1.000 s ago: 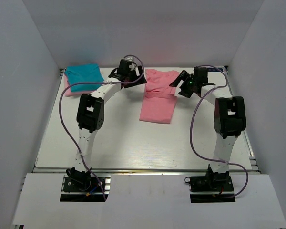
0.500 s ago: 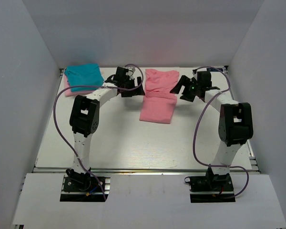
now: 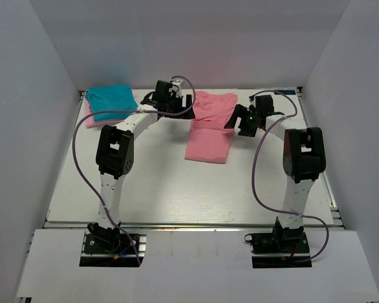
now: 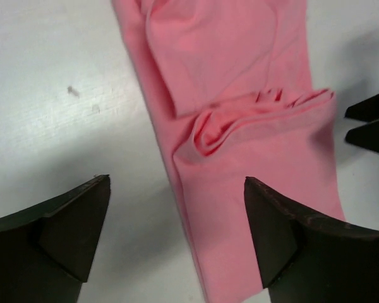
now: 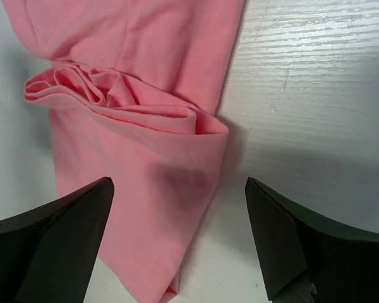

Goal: Fold and stack the t-shirts
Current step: Fold the folded rectangular tshirt in 1/3 of the way

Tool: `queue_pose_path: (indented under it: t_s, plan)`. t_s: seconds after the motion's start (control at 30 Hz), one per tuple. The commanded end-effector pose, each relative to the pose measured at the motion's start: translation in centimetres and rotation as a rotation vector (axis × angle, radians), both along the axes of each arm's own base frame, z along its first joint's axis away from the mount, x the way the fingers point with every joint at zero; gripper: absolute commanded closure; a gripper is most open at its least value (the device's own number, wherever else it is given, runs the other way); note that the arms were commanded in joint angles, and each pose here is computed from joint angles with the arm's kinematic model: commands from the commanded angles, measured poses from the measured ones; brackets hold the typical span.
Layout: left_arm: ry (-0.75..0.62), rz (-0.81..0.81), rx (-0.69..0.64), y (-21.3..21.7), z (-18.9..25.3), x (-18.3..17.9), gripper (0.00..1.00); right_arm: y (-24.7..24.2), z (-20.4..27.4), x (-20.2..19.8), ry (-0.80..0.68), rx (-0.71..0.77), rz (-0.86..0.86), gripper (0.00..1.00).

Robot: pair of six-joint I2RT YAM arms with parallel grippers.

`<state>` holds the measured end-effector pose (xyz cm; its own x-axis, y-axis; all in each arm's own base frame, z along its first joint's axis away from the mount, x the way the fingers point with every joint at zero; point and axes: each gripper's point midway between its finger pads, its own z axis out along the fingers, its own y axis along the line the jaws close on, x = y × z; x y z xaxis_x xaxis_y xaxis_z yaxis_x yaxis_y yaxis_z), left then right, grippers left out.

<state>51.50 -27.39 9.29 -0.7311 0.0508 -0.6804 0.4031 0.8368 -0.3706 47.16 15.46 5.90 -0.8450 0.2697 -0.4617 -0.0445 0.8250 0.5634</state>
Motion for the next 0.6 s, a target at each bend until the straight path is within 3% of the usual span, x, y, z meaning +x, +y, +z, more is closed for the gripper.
queue_pose_path:
  t_s: [0.0, 0.1, 0.23, 0.37, 0.43, 0.5, 0.57]
  plan:
    - [-0.070, -0.092, -0.005, -2.0, 0.9, 1.3, 0.07, 0.3, 1.1, 1.4, -0.043, -0.017, 0.026, 0.10]
    - [-0.072, -0.163, -0.017, -3.4, -0.1, 1.2, 0.13, 0.1, 0.4, 1.7, -0.022, -0.020, 0.008, 0.10]
    - [-0.090, -0.144, 0.004, -3.7, -0.9, 1.9, 0.15, 0.4, -0.3, 1.8, -0.011, -0.014, 0.018, 0.11]
    - [-0.079, -0.153, 0.007, -4.3, -2.0, 1.9, 0.20, 0.7, -0.3, 2.0, -0.007, 0.009, 0.025, 0.22]
    - [-0.087, -0.162, 0.004, -4.8, -1.8, 1.7, 0.30, 1.1, -0.2, 1.9, -0.010, 0.021, 0.035, 0.26]
    - [-0.099, -0.155, 0.006, -4.8, -1.7, 2.0, 0.30, 1.4, -0.2, 1.9, -0.011, 0.035, 0.045, 0.36]
    - [-0.110, -0.158, -0.005, -5.5, -1.4, 2.0, 0.31, 1.8, -0.4, 1.8, -0.005, 0.054, 0.051, 0.38]
